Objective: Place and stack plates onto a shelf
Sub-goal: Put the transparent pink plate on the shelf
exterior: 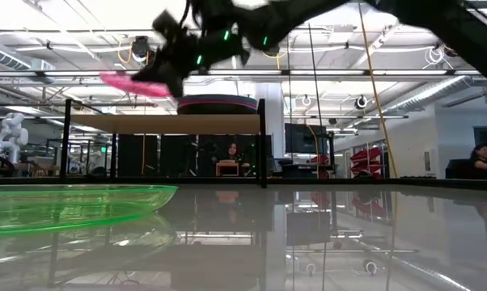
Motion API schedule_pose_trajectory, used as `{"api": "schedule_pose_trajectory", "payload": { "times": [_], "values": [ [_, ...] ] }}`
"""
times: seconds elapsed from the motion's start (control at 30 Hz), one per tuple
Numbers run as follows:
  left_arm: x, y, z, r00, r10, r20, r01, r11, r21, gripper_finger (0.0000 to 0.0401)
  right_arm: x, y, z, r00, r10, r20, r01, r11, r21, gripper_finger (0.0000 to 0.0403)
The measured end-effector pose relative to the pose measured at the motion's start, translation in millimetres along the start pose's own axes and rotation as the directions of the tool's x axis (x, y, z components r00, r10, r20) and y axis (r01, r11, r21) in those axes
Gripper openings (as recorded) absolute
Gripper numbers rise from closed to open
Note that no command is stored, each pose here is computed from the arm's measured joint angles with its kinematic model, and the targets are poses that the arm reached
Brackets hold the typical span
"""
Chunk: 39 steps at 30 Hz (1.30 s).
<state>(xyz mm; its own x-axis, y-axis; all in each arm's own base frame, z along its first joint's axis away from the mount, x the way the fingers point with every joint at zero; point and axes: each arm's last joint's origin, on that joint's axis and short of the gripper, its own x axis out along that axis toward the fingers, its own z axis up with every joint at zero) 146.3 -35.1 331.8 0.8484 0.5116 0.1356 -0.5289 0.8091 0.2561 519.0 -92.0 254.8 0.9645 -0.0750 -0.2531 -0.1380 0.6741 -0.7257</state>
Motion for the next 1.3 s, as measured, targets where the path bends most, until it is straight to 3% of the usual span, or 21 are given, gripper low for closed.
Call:
{"api": "schedule_pose_trajectory", "payload": {
  "times": [0.2,0.4,0.53,0.7,0.93,1.17,1.3],
  "values": [
    [-5.5,1.5,29.5,0.991,-0.098,-0.095,0.109,0.987,0.117,0.0170,-53.3,-16.7,42.7,0.991,0.121,-0.058,-0.117,0.991,0.064,0.0000],
    [-7.1,-22.0,45.7,0.956,-0.223,-0.191,0.263,0.939,0.223,0.0170,-120.1,-12.2,71.3,0.980,0.193,-0.059,-0.185,0.976,0.113,0.0000],
    [-3.1,-51.7,42.8,0.934,-0.262,-0.243,0.332,0.889,0.315,0.0170,-156.2,12.5,68.4,0.969,0.242,-0.060,-0.227,0.957,0.180,0.0000],
    [10.9,-97.3,18.0,0.895,-0.284,-0.343,0.417,0.805,0.422,0.0185,-189.7,41.5,67.3,0.973,0.231,0.014,-0.227,0.944,0.241,0.0000],
    [34.1,-144.5,-11.3,0.896,-0.230,-0.380,0.414,0.743,0.526,0.0240,-207.7,71.5,60.5,0.968,0.242,0.067,-0.250,0.921,0.298,0.0000],
    [53.6,-145.8,-24.0,0.897,-0.176,-0.405,0.394,0.734,0.553,0.0266,-207.0,84.9,60.5,0.960,0.273,0.069,-0.280,0.909,0.310,0.0000],
    [60.2,-142.3,-28.0,0.875,-0.218,-0.431,0.438,0.737,0.515,0.0266,-207.8,88.1,64.0,0.956,0.282,0.080,-0.293,0.907,0.303,0.0000]
  ]
}}
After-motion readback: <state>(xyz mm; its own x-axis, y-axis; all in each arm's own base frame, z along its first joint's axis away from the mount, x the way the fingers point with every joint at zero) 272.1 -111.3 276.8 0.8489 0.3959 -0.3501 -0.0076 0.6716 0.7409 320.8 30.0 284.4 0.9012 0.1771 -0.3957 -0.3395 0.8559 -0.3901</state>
